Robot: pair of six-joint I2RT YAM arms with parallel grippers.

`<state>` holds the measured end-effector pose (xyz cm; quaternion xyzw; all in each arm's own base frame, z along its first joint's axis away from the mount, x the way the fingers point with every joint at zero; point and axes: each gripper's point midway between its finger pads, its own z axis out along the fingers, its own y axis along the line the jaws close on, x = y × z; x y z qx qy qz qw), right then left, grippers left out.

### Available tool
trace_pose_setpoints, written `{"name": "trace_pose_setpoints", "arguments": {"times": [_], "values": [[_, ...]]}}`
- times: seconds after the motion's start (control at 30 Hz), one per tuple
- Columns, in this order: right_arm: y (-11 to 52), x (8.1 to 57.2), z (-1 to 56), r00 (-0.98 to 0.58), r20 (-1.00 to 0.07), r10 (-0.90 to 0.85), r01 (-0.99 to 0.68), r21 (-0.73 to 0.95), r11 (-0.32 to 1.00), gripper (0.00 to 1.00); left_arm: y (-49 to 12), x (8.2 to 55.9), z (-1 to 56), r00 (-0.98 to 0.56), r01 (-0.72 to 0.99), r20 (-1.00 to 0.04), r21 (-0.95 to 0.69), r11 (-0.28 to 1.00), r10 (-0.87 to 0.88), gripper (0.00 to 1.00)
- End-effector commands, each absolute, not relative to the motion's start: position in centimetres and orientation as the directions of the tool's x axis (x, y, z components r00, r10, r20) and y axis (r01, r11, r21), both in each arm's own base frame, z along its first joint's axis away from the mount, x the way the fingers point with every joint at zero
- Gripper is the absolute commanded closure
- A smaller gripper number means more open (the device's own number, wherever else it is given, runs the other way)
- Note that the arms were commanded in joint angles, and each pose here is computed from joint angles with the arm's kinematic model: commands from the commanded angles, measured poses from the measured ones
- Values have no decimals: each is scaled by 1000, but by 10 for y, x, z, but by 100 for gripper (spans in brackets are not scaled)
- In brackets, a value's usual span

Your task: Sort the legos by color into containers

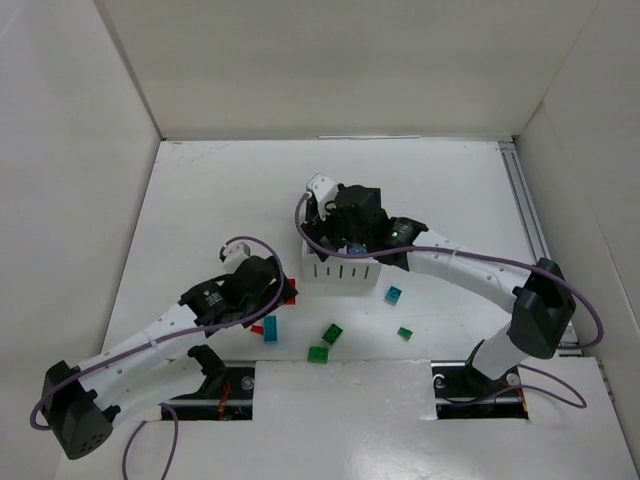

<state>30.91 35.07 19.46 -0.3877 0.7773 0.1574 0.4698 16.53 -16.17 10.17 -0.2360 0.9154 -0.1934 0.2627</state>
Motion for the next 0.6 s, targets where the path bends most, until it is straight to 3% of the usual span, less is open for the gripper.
{"name": "trace_pose_setpoints", "arguments": {"times": [0.0, 0.23, 0.43, 0.57], "values": [[349, 311, 264, -141, -930, -341, -732, -133, 668, 1, -156, 153, 90, -758, -401, -328, -447, 799, -564, 0], [279, 298, 278, -153, -920, -362, -591, -208, 779, 1, -146, 132, 71, -780, -458, -263, -380, 804, -568, 0], [229, 273, 250, -229, -890, -393, -530, -225, 818, 1, -153, 114, 49, -818, -474, -183, -320, 820, -545, 3], [206, 267, 233, -275, -884, -378, -504, -203, 840, 1, -153, 114, 37, -821, -496, -185, -234, 836, -540, 3]]}}
